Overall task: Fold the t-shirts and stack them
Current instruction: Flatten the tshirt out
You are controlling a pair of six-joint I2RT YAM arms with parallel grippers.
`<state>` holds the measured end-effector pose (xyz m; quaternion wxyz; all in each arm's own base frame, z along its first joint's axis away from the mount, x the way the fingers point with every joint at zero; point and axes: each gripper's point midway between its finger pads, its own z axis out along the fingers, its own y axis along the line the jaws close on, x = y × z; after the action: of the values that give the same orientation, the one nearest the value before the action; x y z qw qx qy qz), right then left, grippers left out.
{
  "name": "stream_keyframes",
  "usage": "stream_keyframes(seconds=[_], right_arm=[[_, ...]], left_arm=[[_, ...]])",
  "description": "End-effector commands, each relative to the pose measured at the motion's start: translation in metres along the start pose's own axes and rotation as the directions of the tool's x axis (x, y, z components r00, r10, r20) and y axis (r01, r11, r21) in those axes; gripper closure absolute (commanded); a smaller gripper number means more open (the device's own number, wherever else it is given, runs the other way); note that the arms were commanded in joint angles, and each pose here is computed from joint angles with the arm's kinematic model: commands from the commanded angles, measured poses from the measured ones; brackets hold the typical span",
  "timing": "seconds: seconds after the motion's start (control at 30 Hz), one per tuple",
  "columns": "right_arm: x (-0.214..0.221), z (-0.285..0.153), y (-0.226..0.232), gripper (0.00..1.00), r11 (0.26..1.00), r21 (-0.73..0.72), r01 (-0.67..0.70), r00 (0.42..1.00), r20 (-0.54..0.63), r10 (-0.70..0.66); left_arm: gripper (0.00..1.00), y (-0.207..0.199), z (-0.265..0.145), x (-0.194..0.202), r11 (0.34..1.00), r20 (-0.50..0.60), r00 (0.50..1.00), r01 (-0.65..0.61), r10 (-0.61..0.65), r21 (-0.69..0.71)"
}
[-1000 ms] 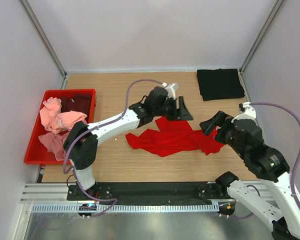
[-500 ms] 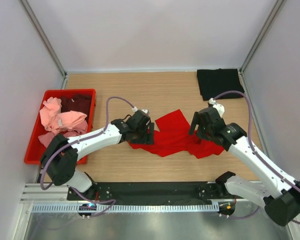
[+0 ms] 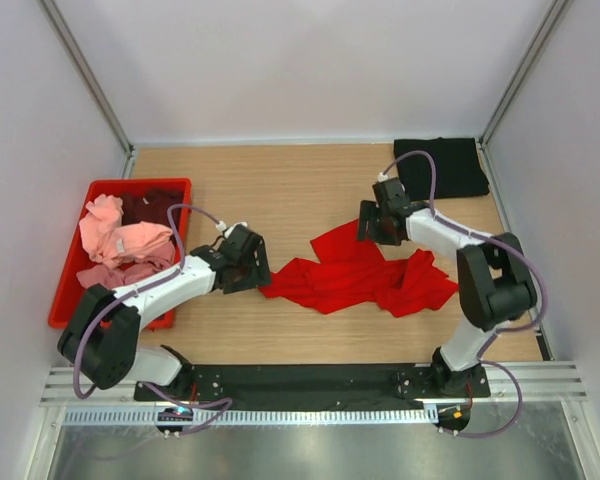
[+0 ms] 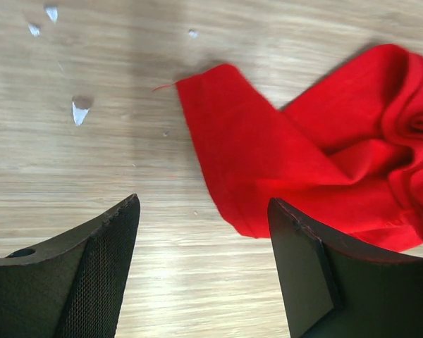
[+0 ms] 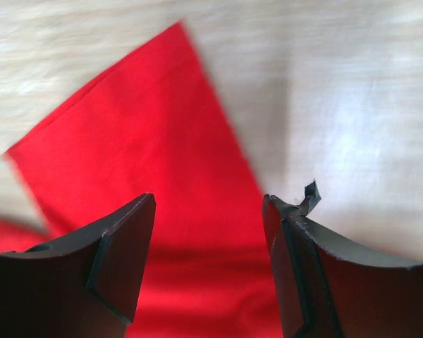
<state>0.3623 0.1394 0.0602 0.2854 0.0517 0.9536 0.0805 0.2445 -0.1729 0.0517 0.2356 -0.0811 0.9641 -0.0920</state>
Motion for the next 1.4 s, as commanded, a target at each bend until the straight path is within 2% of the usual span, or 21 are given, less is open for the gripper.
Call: stream_keyframes(seconds=[0.0, 0.1, 0.23, 0.4, 0.53, 0.73, 0.83, 0.93, 1.07, 1.17, 1.37], right_arm=[[-0.050, 0.015, 0.022, 0.32, 0.989, -0.147, 0.032, 0.996, 0.087, -0.020], [-0.058, 0.033, 0.027, 0.34, 0.984, -0.168, 0.065, 0.996, 0.076, -0.052], [-0.060, 0.052, 0.034, 0.34, 0.975, -0.194, 0.105, 0.993, 0.066, -0.094], [-0.061, 0.070, 0.023, 0.37, 0.981, -0.136, 0.140, 0.989, 0.068, -0.132], [-0.060, 0.078, 0.019, 0.45, 0.982, -0.114, 0.149, 0.988, 0.059, -0.143], [-0.055, 0.083, 0.015, 0.54, 0.984, -0.096, 0.153, 0.988, 0.051, -0.149], [-0.051, 0.088, 0.014, 0.60, 0.983, -0.094, 0.157, 0.987, 0.043, -0.154], [-0.055, 0.089, 0.017, 0.69, 0.982, -0.109, 0.157, 0.987, 0.055, -0.152], [-0.067, 0.086, 0.026, 0.85, 0.977, -0.135, 0.166, 0.984, 0.085, -0.156], [-0.076, 0.078, 0.032, 0.98, 0.972, -0.156, 0.174, 0.982, 0.106, -0.159], [-0.110, 0.040, 0.046, 0.99, 0.966, -0.185, 0.182, 0.970, 0.194, -0.146]], left_arm=[[0.26, -0.014, 0.002, -0.013, 0.993, 0.058, 0.996, 0.066, -0.072, 0.094], [0.26, -0.023, 0.009, -0.014, 0.988, 0.053, 0.994, 0.086, -0.093, 0.127], [0.29, -0.020, 0.023, -0.010, 0.993, 0.020, 0.996, 0.085, -0.087, 0.083], [0.37, -0.018, 0.034, -0.006, 0.994, -0.001, 0.996, 0.091, -0.091, 0.053], [0.44, -0.018, 0.035, -0.008, 0.995, 0.005, 0.996, 0.084, -0.084, 0.045], [0.44, -0.013, 0.032, -0.012, 0.997, 0.019, 0.997, 0.074, -0.074, 0.023], [0.48, -0.014, 0.031, -0.014, 0.997, 0.026, 0.997, 0.068, -0.069, 0.025], [0.54, -0.016, 0.030, -0.014, 0.997, 0.023, 0.997, 0.067, -0.068, 0.032], [0.78, -0.018, 0.027, -0.016, 0.997, 0.028, 0.997, 0.064, -0.065, 0.042], [0.88, -0.018, 0.021, -0.019, 0.997, 0.038, 0.997, 0.064, -0.066, 0.047], [0.95, -0.008, 0.010, -0.021, 0.998, 0.063, 0.996, 0.065, -0.066, 0.018]])
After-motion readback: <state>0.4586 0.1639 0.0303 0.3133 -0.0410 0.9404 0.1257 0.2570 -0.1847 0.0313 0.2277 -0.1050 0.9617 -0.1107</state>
